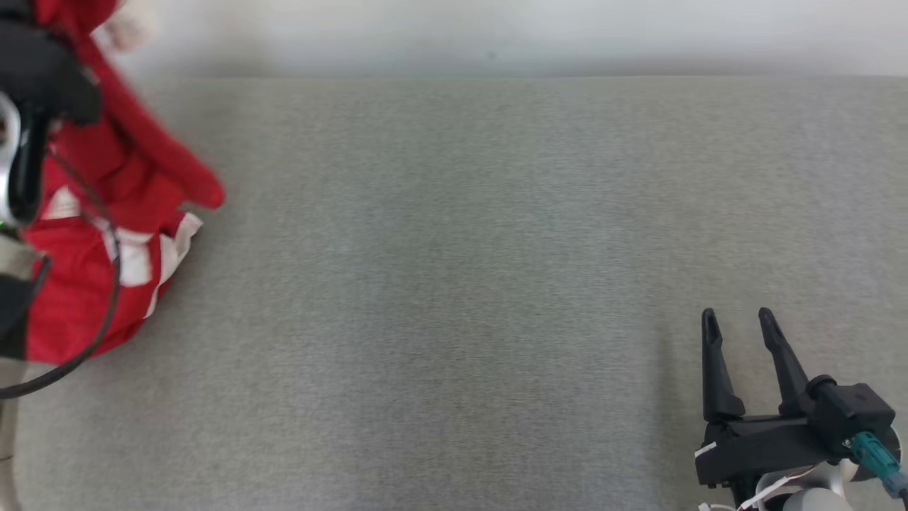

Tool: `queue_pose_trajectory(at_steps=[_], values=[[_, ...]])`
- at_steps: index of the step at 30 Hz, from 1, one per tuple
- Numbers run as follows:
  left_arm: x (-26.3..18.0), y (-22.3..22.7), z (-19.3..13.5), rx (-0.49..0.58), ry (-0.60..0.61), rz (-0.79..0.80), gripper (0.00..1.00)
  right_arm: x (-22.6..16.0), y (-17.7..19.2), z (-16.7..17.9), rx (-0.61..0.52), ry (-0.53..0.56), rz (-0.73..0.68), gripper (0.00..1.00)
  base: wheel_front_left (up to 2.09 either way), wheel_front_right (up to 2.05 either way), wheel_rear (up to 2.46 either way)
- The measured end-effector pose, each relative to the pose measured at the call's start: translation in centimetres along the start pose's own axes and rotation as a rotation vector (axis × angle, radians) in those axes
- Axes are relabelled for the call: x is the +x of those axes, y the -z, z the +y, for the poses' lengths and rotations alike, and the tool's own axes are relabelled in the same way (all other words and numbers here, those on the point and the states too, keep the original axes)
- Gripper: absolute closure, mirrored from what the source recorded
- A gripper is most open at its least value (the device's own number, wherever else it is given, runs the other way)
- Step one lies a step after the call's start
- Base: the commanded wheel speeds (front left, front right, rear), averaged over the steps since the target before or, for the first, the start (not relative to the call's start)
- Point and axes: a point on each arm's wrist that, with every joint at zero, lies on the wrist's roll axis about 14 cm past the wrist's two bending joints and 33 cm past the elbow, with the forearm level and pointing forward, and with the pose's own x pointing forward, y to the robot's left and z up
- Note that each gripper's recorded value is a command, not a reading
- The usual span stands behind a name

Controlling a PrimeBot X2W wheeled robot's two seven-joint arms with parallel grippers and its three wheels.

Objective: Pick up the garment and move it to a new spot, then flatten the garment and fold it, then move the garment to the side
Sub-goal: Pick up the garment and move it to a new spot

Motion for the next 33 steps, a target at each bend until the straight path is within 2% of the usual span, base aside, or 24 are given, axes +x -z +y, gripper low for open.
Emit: queue_pose_trajectory(at_steps=[9,12,17,22,25,28,33], values=[[3.2,-5.3,-13.1,-0.14,0.276,-0.126,1.0,-2.7,0.6,-3.2,0.042,0.108,0.004,0.0,0.0,0.0,0.0],[3.6,-6.3,-18.3,-0.189,0.383,-0.141,1.0,-3.8,0.5,-4.8,0.044,0.159,-0.003,0.0,0.0,0.0,0.0],[2.9,-8.4,-27.2,-0.307,0.565,-0.169,1.0,-5.9,0.2,-7.4,0.047,0.247,-0.01,0.0,0.0,0.0,0.0],[1.2,-9.6,-34.1,-0.403,0.721,-0.175,1.0,-8.2,-0.2,-9.7,0.048,0.329,-0.022,0.0,0.0,0.0,0.0],[0.1,-9.7,-36.0,-0.438,0.77,-0.183,1.0,-8.9,-0.4,-10.2,0.051,0.35,-0.029,0.0,0.0,0.0,0.0],[-0.6,-8.7,-36.5,-0.484,0.777,-0.164,1.0,-9.0,-0.5,-10.3,0.052,0.353,-0.034,0.0,0.0,0.0,0.0],[-2.6,-2.6,-36.2,-0.573,0.697,-0.037,1.0,-8.6,-0.6,-10.2,0.047,0.347,-0.037,0.0,0.0,0.0,0.0]])
